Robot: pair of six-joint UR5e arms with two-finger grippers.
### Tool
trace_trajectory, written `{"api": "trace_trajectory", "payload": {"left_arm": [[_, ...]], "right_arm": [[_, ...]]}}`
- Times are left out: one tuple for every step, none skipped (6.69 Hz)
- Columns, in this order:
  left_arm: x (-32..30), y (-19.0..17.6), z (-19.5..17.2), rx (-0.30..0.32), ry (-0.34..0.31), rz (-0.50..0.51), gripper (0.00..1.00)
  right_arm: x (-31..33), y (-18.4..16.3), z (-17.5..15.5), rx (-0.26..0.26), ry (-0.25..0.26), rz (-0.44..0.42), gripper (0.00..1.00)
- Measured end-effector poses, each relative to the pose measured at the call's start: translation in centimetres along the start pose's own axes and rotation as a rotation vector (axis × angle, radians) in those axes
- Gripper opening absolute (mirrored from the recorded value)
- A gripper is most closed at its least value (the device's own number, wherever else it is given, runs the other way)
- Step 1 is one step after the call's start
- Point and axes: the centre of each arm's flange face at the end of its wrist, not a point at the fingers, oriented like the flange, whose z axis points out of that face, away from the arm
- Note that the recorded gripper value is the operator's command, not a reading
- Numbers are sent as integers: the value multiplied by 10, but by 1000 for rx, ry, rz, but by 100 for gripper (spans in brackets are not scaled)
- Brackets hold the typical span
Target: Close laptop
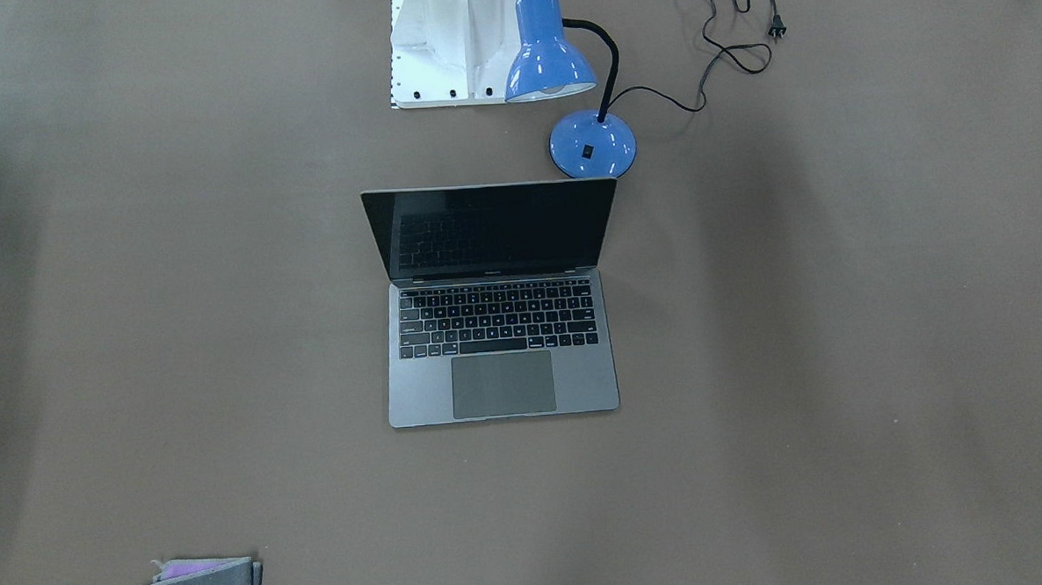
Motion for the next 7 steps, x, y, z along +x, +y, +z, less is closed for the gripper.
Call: {"api": "trace_trajectory", "payload": {"left_arm": [[0,0,0,0,0,0,99],[0,0,0,0,-1,-1,99],[0,0,0,0,-1,0,99],[0,0,0,0,-1,-1,99],[-1,0,0,0,-1,-1,99],[-1,0,0,0,-1,-1,99],[-1,0,0,0,-1,0,99]], "right_arm": [[-1,0,-1,2,2,-2,100],[-1,-1,-2,5,6,-5,100],[-2,-1,-3,6,6,-6,100],[-2,-1,-3,6,6,-6,100],[-2,-1,-3,5,6,-6,100],[-1,-1,-2,4,4,-4,100],[-1,0,-2,3,2,-3,100]]}}
